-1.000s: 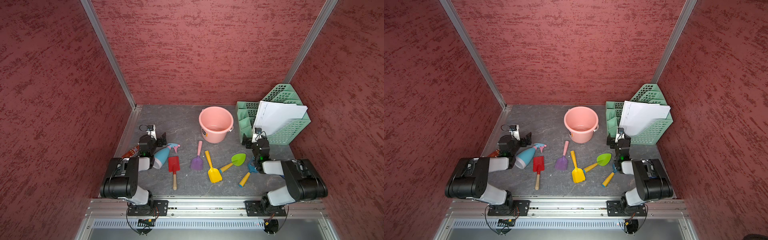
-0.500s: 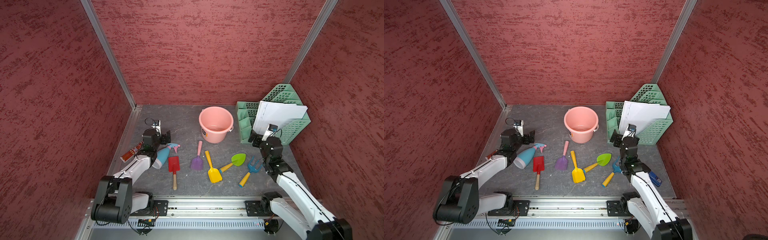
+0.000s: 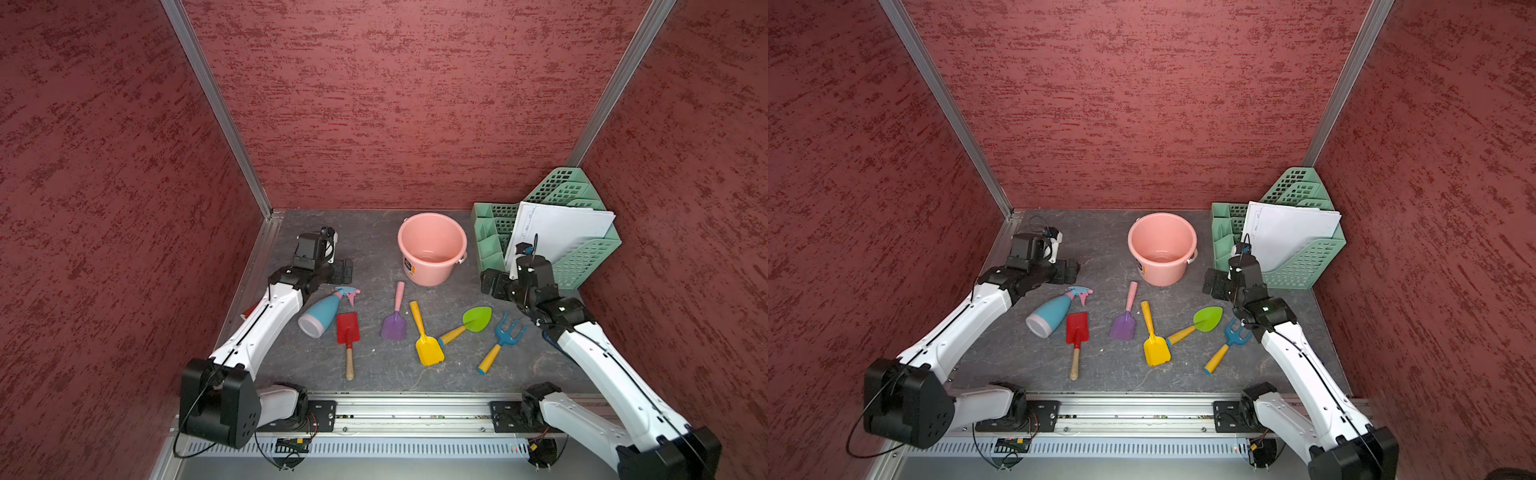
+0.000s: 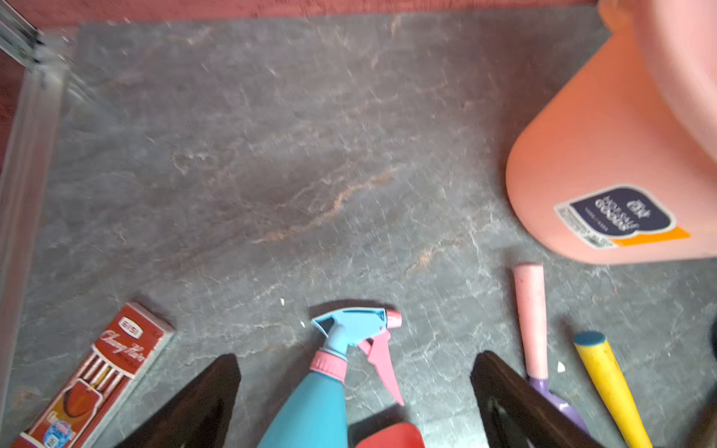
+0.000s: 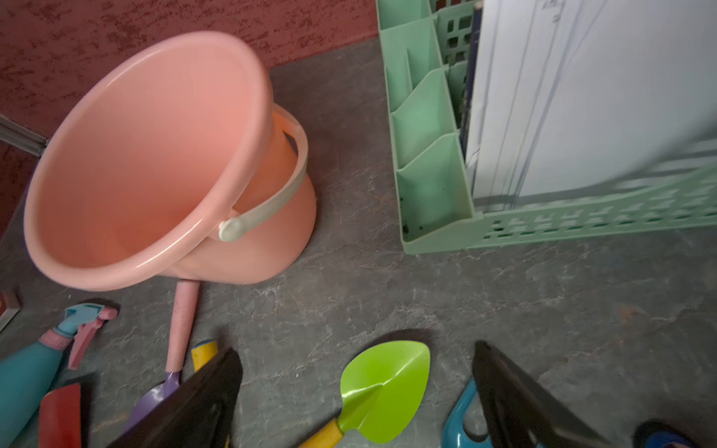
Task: Organize the gardening tools
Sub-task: Pick up the gardening tool from the center of the board.
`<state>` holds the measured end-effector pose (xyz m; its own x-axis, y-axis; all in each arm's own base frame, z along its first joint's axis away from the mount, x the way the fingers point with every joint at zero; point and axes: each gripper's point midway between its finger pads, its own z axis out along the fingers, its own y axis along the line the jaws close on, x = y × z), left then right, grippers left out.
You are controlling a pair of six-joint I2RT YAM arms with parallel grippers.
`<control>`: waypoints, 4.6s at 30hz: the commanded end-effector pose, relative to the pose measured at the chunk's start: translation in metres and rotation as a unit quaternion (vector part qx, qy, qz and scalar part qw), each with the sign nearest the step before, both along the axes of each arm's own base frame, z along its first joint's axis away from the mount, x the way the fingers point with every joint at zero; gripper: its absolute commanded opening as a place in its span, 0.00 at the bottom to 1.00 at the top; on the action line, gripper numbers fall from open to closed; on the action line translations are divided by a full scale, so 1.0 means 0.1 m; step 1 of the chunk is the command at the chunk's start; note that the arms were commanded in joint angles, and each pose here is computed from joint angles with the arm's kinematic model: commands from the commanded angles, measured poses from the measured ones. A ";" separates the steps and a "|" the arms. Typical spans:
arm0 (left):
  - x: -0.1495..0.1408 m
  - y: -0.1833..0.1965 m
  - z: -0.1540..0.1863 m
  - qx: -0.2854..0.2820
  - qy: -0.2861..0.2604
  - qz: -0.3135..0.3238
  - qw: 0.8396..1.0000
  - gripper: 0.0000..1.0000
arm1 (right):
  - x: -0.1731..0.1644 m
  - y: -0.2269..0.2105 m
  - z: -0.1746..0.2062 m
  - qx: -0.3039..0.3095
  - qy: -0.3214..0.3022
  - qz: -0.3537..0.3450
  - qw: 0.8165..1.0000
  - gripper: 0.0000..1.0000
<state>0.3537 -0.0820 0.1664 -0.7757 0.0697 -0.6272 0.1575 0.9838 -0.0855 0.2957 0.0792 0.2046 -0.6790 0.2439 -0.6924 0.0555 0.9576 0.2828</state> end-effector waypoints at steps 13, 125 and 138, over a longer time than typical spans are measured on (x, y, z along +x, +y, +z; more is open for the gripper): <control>-0.43 -0.03 -0.78 0.039 0.281 -0.027 0.959 0.83 | -0.54 0.48 -0.14 0.102 0.160 0.054 0.980 0.98; 2.17 -0.56 0.75 -0.046 -0.419 0.032 0.906 0.00 | -0.49 0.77 -0.20 0.226 0.050 0.079 0.970 0.98; 2.16 -0.43 0.63 -0.028 -0.496 0.055 0.866 0.00 | -0.42 0.81 -0.17 0.236 0.019 0.091 0.967 0.98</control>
